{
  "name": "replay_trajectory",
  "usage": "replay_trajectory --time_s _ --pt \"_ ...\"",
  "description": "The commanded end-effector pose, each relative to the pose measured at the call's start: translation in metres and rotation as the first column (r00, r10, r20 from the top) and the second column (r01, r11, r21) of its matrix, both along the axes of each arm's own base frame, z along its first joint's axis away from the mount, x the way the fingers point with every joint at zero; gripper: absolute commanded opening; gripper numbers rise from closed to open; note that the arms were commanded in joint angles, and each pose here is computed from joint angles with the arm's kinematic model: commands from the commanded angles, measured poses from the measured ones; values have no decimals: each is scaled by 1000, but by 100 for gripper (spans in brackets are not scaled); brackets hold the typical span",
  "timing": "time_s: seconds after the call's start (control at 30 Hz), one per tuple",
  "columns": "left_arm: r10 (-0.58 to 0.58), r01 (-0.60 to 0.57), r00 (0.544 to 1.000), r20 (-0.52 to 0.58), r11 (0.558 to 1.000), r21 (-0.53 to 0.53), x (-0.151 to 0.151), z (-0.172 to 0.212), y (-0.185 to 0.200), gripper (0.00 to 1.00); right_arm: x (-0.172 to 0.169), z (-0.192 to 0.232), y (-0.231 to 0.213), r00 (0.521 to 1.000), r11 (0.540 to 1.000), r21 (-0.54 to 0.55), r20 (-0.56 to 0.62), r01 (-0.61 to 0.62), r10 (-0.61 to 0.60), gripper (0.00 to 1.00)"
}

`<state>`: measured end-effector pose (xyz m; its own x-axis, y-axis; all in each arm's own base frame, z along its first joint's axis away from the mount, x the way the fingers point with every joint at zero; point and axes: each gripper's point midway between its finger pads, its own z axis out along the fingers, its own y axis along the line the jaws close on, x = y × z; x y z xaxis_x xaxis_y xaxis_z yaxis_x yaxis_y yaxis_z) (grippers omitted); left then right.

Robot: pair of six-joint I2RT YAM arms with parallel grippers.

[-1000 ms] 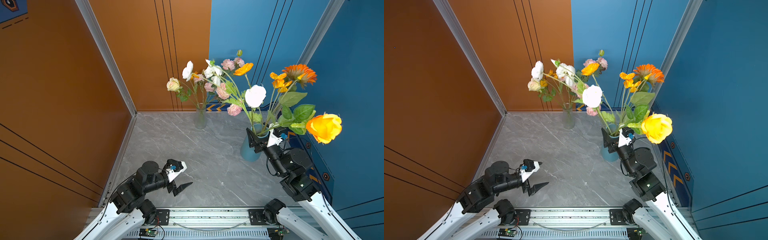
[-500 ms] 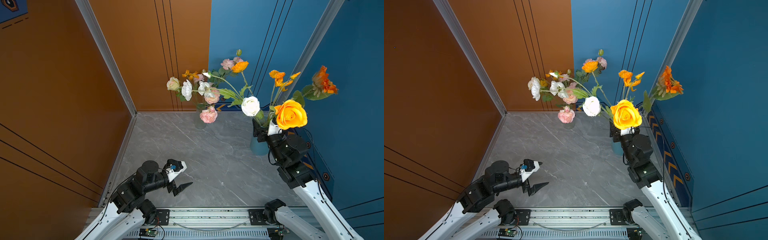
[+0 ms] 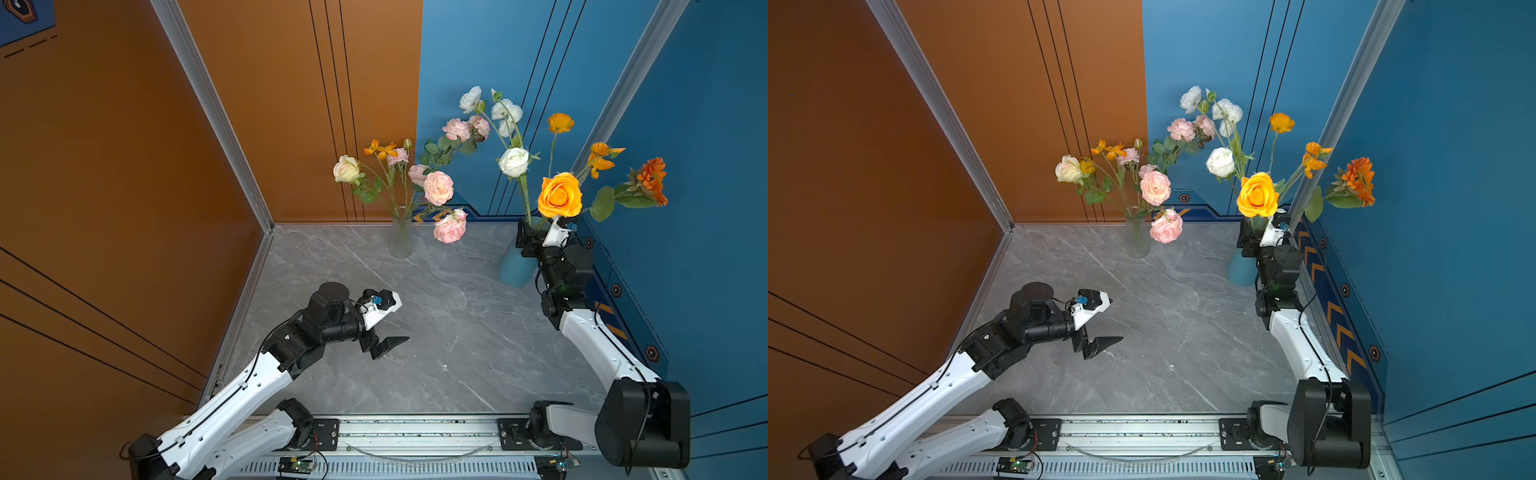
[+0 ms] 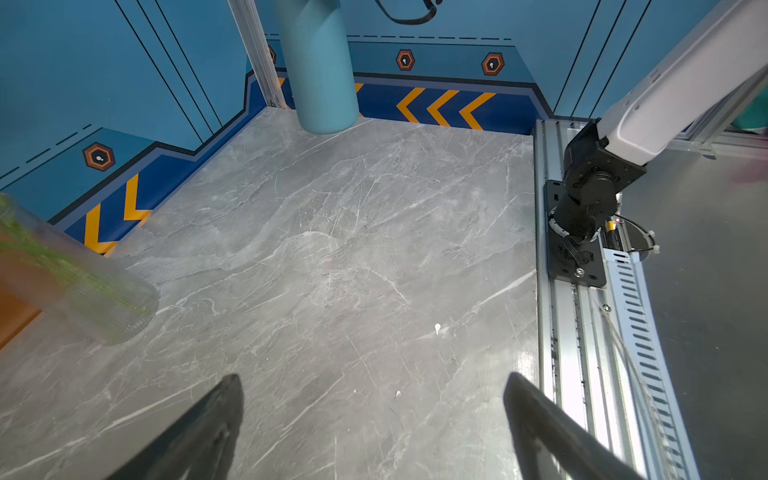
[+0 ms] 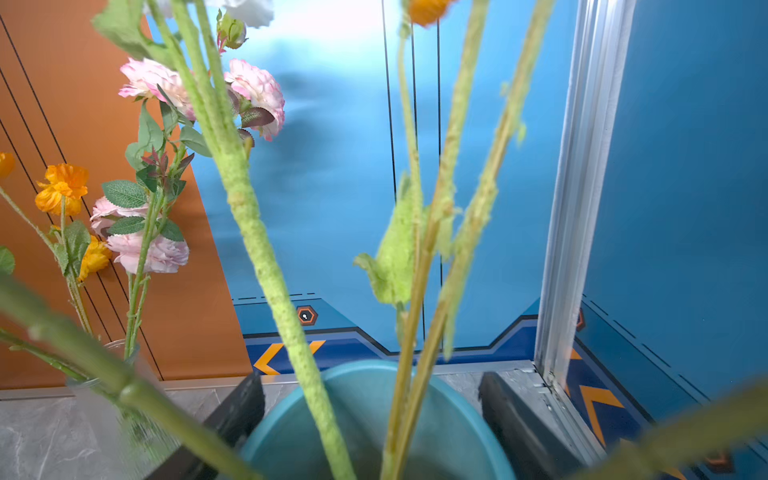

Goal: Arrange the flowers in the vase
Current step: 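Carry the teal vase to the far corner beside the glass vase and set it down, then open the right gripper to release the teal vase while the left arm draws back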

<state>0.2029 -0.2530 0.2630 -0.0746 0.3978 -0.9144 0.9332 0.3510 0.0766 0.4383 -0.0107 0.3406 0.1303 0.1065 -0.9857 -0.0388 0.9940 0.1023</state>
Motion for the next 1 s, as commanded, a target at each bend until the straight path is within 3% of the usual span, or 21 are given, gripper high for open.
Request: replay_trajectory --time_s 0.0,0.4,0.6,0.97 --pt "-79 81 996 41 995 -57 6 19 -16 98 -11 89 3 920 996 -29 381 -84 89 41" --pt "-91 89 995 -50 995 -42 47 -10 -41 98 76 38 -29 928 988 -84 342 -126 148 41" --pt "-77 72 994 -84 996 -51 58 -19 -48 98 101 20 -38 921 987 -92 356 -134 158 41" --pt "-74 69 993 -95 996 -58 64 -22 -52 98 130 -21 -19 938 975 -126 272 -185 213 41"
